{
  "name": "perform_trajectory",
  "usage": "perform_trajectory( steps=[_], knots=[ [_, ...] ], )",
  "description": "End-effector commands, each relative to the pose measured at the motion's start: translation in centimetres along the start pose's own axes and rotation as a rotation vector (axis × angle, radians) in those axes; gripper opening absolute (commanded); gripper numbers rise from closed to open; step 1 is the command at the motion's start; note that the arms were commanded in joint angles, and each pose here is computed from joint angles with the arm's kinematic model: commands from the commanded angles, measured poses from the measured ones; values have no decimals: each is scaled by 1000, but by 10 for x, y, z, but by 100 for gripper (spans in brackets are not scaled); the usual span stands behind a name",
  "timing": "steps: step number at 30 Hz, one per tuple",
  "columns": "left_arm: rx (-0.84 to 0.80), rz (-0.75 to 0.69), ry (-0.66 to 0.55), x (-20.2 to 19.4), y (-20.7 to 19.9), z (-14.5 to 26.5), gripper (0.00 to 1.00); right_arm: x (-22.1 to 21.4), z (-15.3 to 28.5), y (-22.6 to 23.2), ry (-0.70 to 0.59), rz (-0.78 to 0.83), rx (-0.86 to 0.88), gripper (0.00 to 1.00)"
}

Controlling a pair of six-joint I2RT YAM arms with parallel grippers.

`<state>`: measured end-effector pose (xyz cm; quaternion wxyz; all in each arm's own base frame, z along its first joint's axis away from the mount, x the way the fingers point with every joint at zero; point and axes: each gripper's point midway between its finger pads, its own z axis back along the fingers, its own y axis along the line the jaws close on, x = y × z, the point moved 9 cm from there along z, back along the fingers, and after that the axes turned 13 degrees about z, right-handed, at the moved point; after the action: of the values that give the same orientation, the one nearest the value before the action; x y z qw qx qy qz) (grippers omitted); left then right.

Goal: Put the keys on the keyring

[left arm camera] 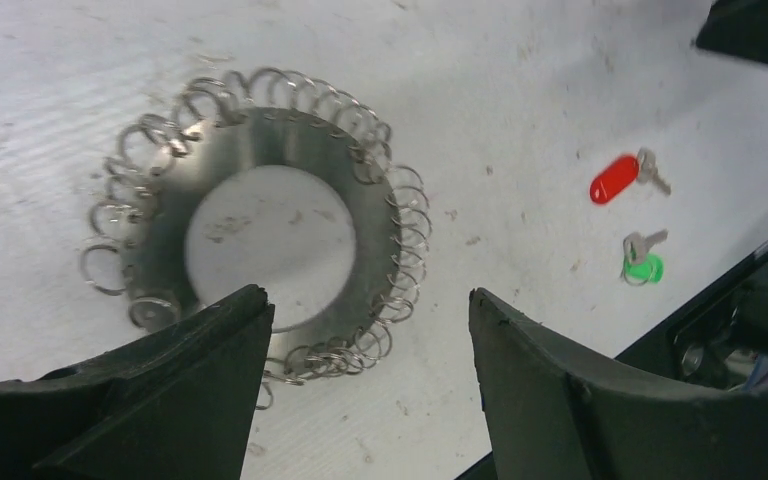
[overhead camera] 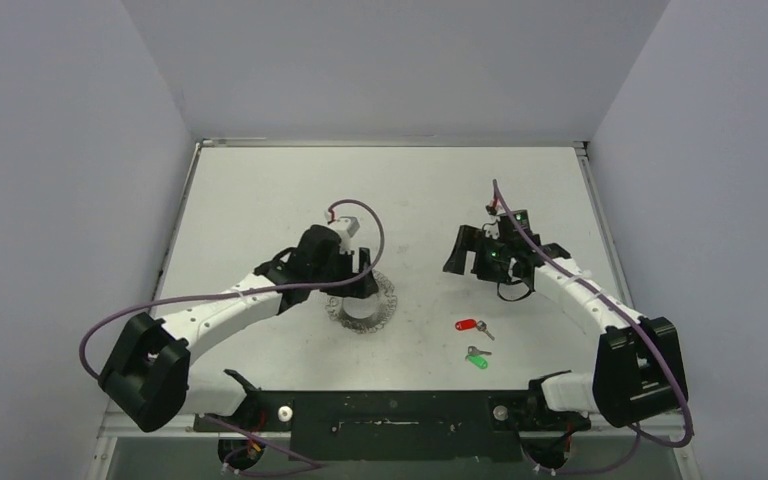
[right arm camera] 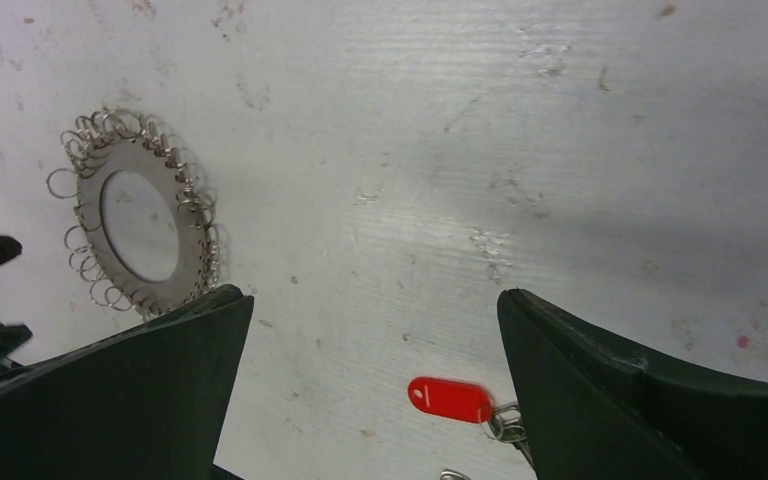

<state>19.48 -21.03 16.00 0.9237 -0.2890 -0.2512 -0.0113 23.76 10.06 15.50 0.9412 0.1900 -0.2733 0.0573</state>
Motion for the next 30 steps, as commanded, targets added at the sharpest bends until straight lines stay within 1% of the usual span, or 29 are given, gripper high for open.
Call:
perform_trajectory(
  steps=[1, 4, 7, 8, 11, 14, 15, 21, 23, 26, 30],
  knots=[
    [-96, 189, -69, 23, 20, 13, 70, 5, -16, 23, -25, 47, 72, 100],
    [-114, 331, -78, 27, 45, 20, 69, 4, -33, 43, 7, 113, 93, 100],
    [-71, 454, -94, 22, 72, 28, 68, 1, -56, 65, 69, 204, 85, 96],
    [-44, 498, -96, 17, 82, 29, 67, 1, -64, 73, 86, 239, 86, 93],
    [-7, 558, -102, 5, 97, 33, 67, 1, -84, 96, 122, 320, 99, 84],
    [12, 589, -99, -7, 105, 34, 66, 2, -99, 116, 141, 385, 115, 77],
    [16, 598, -95, -10, 106, 34, 66, 0, -103, 121, 153, 402, 123, 73],
    [20, 608, -80, -19, 111, 30, 59, -21, -110, 128, 209, 421, 169, 42],
    [13, 606, -76, -18, 111, 27, 56, -30, -107, 126, 222, 416, 181, 34],
    [-8, 600, -75, -12, 111, 21, 48, -44, -101, 125, 247, 400, 207, 28],
    [-46, 589, -59, -3, 110, 6, 38, -63, -91, 126, 268, 396, 221, 27]
  ],
)
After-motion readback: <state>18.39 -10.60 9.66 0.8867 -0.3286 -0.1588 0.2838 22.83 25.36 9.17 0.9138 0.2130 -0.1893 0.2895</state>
